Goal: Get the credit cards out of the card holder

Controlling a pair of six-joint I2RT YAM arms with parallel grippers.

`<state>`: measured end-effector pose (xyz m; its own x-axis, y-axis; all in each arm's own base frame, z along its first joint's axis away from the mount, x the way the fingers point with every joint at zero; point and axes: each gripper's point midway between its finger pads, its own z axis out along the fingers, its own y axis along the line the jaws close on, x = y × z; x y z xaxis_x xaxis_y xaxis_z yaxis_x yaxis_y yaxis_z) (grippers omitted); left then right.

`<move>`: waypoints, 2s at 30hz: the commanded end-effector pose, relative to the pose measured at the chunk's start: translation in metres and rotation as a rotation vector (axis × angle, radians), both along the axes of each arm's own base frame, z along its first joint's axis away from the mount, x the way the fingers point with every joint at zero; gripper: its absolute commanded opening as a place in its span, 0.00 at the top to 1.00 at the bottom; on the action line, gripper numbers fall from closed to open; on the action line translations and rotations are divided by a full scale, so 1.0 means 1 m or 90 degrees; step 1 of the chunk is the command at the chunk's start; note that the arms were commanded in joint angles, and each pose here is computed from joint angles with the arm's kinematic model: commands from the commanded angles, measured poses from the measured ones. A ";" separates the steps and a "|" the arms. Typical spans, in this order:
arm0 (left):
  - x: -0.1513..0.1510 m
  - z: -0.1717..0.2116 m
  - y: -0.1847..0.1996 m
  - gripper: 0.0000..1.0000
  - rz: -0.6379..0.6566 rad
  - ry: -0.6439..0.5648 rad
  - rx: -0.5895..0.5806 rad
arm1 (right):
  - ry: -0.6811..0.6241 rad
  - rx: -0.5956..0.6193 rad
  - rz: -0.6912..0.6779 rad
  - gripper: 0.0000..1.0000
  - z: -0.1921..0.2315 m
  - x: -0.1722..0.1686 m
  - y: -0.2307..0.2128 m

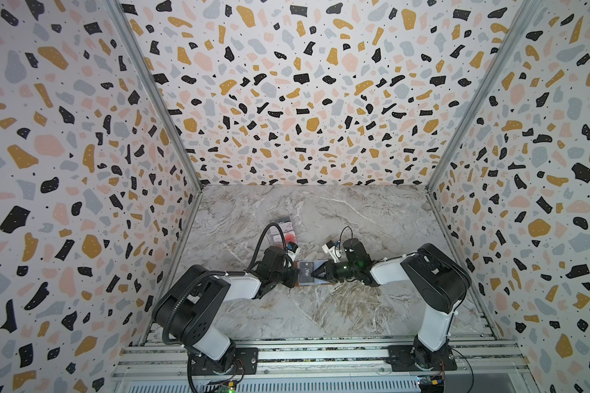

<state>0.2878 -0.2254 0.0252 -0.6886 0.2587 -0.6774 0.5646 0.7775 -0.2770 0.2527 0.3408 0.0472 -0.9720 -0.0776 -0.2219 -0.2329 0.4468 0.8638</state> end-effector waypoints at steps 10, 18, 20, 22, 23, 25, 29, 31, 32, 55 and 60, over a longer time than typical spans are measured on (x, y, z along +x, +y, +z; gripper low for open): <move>-0.015 -0.021 0.009 1.00 -0.001 0.050 0.025 | 0.008 0.000 -0.005 0.74 -0.006 0.000 -0.001; -0.014 -0.021 0.008 1.00 -0.002 0.051 0.025 | 0.012 0.011 0.003 0.75 -0.005 -0.001 0.002; -0.014 -0.021 0.008 1.00 -0.002 0.051 0.025 | 0.013 0.012 0.005 0.75 -0.006 0.000 0.003; -0.015 -0.021 0.009 1.00 -0.001 0.052 0.025 | 0.015 0.014 0.006 0.75 -0.006 0.000 0.004; -0.015 -0.021 0.009 1.00 -0.002 0.051 0.026 | 0.015 0.015 0.007 0.75 -0.005 0.000 0.005; -0.015 -0.022 0.009 1.00 -0.002 0.052 0.026 | 0.017 0.018 0.007 0.75 -0.005 0.000 0.005; -0.015 -0.021 0.008 1.00 -0.003 0.051 0.025 | 0.025 0.038 0.000 0.75 0.000 0.000 0.006; -0.015 -0.021 0.008 1.00 -0.003 0.051 0.025 | 0.029 0.052 -0.001 0.75 0.003 0.000 0.006; -0.015 -0.022 0.008 1.00 -0.004 0.052 0.024 | 0.031 0.061 -0.001 0.75 0.005 0.000 0.007; -0.015 -0.021 0.008 1.00 -0.004 0.051 0.023 | 0.053 0.019 -0.059 0.75 -0.014 0.006 -0.006; -0.015 -0.021 0.008 1.00 -0.005 0.051 0.023 | 0.055 0.041 -0.041 0.75 -0.010 0.005 0.002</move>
